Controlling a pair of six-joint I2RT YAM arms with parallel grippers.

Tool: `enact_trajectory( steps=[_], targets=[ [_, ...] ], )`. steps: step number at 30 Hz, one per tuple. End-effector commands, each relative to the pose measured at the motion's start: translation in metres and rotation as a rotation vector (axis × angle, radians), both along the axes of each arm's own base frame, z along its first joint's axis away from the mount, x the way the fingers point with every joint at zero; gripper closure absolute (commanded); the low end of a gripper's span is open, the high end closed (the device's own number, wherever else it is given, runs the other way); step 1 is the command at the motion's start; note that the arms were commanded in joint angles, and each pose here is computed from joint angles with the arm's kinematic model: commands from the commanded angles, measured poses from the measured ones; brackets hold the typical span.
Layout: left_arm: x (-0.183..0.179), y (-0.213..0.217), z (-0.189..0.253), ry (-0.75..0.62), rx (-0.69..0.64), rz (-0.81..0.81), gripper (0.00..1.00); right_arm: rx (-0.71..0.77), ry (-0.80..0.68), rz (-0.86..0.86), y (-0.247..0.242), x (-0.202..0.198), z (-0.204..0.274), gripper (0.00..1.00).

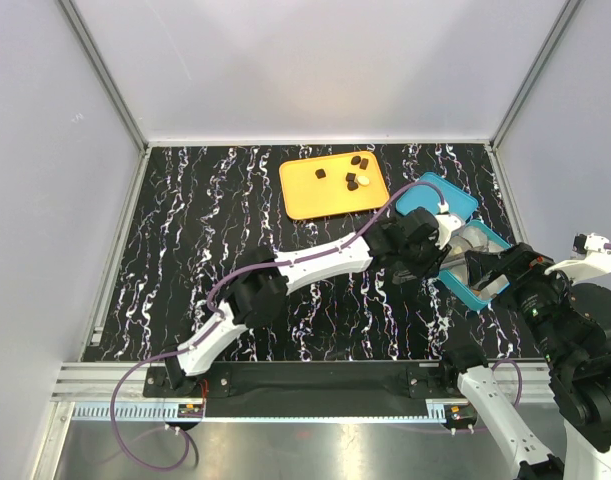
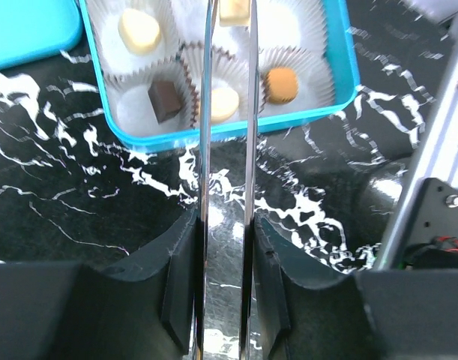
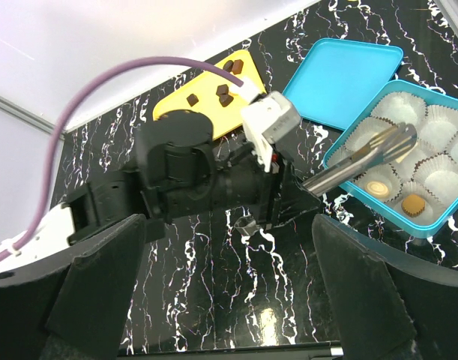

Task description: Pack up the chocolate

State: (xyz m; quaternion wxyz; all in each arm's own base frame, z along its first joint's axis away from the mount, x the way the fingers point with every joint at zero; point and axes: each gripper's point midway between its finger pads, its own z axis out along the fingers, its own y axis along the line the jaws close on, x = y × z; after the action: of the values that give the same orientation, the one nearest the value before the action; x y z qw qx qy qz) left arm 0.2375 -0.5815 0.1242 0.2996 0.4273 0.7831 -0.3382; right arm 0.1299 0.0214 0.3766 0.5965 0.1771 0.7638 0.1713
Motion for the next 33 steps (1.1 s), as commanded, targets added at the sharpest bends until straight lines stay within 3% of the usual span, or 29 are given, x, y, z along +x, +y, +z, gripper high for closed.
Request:
enact_trajectory(
  steps=[1,19,28,33],
  targets=[
    [0.003,-0.020,0.029,-0.043,-0.100,-0.024,0.65,0.007,-0.030,0.000,-0.001,-0.002,0.010,0.00],
    [0.008,-0.022,0.013,-0.050,-0.076,-0.017,0.57,0.009,-0.029,0.000,-0.001,-0.003,0.008,0.00],
    [0.007,-0.017,0.053,-0.081,-0.134,-0.005,0.57,0.016,-0.024,0.003,0.001,-0.002,0.007,0.00],
    [0.010,-0.006,0.104,-0.140,-0.198,0.027,0.57,0.021,-0.022,0.005,0.001,-0.003,0.007,0.00]
  ],
)
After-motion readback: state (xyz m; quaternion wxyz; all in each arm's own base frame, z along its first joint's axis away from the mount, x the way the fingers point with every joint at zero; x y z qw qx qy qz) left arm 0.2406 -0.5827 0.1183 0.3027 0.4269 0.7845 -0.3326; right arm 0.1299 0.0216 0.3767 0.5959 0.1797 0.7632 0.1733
